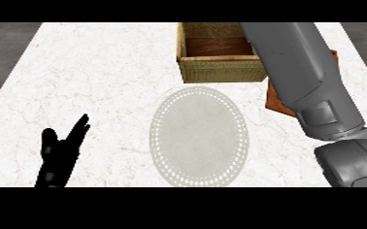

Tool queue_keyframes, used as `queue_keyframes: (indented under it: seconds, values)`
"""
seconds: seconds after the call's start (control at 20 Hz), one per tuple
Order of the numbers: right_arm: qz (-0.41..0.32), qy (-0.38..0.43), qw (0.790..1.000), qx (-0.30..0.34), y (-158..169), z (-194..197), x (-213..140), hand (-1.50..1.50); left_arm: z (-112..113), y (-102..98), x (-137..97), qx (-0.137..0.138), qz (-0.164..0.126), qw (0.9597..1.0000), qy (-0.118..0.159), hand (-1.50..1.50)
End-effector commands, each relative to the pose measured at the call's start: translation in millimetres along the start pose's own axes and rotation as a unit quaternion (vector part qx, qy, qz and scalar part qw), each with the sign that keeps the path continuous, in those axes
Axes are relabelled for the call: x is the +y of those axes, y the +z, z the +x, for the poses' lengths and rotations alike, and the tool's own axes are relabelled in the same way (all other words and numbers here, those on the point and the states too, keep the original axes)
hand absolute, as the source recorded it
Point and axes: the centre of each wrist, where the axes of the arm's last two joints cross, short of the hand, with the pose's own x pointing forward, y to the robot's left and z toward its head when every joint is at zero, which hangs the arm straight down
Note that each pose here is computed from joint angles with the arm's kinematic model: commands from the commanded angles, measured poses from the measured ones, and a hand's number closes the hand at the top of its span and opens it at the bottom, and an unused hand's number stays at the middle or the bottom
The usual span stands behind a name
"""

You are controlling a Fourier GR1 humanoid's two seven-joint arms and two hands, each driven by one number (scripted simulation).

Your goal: Pick the squash from the placemat and place it in the basket

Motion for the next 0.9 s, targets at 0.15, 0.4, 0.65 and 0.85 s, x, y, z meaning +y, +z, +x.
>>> queue_keyframes:
  seconds: [0.15,0.4,0.65,0.85]
  values:
    - [0.006,0.068,0.997,-0.032,-11.0,-23.3,-13.6,-1.50,-17.7,-0.9,2.4,0.034,-0.010,0.9993,0.005,0.00]
    - [-0.020,0.023,0.999,-0.041,-16.5,-32.6,-23.5,-1.50,-16.9,7.5,0.2,0.037,-0.012,0.9991,0.014,0.00]
    - [-0.050,-0.042,0.998,-0.019,-24.7,-34.1,-58.1,-1.50,-32.4,-1.8,3.1,0.041,-0.001,0.9991,0.006,0.00]
    - [-0.082,-0.062,0.995,0.007,-30.9,-34.8,-92.8,-1.50,-30.8,-3.3,-4.1,0.050,0.000,0.9986,0.018,0.00]
